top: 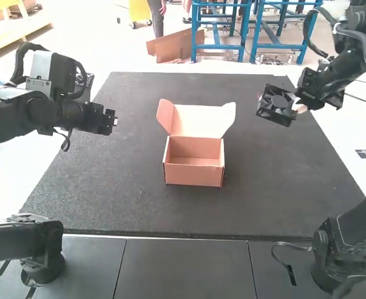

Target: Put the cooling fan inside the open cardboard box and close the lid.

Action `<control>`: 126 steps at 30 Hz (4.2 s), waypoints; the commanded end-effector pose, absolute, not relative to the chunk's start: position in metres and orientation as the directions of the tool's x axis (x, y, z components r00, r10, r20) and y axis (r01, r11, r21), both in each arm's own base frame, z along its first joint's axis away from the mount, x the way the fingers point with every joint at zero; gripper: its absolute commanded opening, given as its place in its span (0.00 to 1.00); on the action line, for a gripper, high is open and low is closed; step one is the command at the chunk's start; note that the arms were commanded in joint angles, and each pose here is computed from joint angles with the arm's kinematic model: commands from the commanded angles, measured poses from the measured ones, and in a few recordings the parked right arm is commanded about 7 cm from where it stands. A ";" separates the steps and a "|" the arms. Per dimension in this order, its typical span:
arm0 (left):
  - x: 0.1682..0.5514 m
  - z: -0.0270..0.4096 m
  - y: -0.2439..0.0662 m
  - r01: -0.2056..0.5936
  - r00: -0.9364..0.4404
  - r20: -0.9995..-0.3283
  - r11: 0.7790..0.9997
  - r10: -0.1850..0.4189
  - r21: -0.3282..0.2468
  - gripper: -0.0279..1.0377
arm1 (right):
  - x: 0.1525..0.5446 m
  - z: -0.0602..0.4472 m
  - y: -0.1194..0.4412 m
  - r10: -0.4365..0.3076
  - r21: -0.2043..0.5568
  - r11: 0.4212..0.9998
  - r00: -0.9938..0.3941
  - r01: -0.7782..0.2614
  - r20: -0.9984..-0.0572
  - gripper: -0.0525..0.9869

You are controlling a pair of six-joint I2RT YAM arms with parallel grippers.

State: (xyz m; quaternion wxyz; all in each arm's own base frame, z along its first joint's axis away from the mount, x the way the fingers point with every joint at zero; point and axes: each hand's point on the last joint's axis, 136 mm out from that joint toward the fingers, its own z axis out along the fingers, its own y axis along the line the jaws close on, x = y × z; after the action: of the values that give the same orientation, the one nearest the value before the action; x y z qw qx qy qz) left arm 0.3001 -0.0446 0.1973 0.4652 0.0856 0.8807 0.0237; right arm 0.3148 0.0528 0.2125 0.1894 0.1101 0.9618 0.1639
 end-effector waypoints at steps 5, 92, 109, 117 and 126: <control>0.292 0.211 -0.046 0.139 -0.515 -0.841 0.984 0.166 0.109 0.93 | 0.292 0.250 0.142 0.239 0.476 0.876 -0.924 0.073 -0.298 0.05; 0.384 0.201 -0.087 0.196 -0.556 -0.821 0.980 0.129 0.022 0.93 | 0.418 0.202 0.184 -0.151 0.134 0.951 -0.798 -0.278 -0.583 0.93; 0.426 0.167 -0.140 0.272 -0.561 -0.810 0.962 0.169 0.012 0.93 | 0.453 0.180 0.179 -0.190 0.031 0.961 -0.735 -0.276 -0.650 0.92; 0.437 0.162 -0.148 0.272 -0.568 -0.807 0.962 0.163 0.003 0.93 | 0.456 0.172 0.193 -0.165 0.114 0.950 -0.778 -0.290 -0.606 0.92; 0.446 0.167 -0.151 0.273 -0.550 -0.821 0.962 0.155 -0.001 0.93 | 0.463 0.165 0.182 -0.118 0.157 0.957 -0.819 -0.245 -0.561 0.89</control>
State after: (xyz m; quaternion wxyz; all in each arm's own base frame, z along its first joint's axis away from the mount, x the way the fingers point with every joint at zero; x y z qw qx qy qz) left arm 0.4382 -0.1454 0.1532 0.4422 0.1250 0.8864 -0.0569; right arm 0.4558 0.1863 0.1569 0.2799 -0.1129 0.9483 0.0985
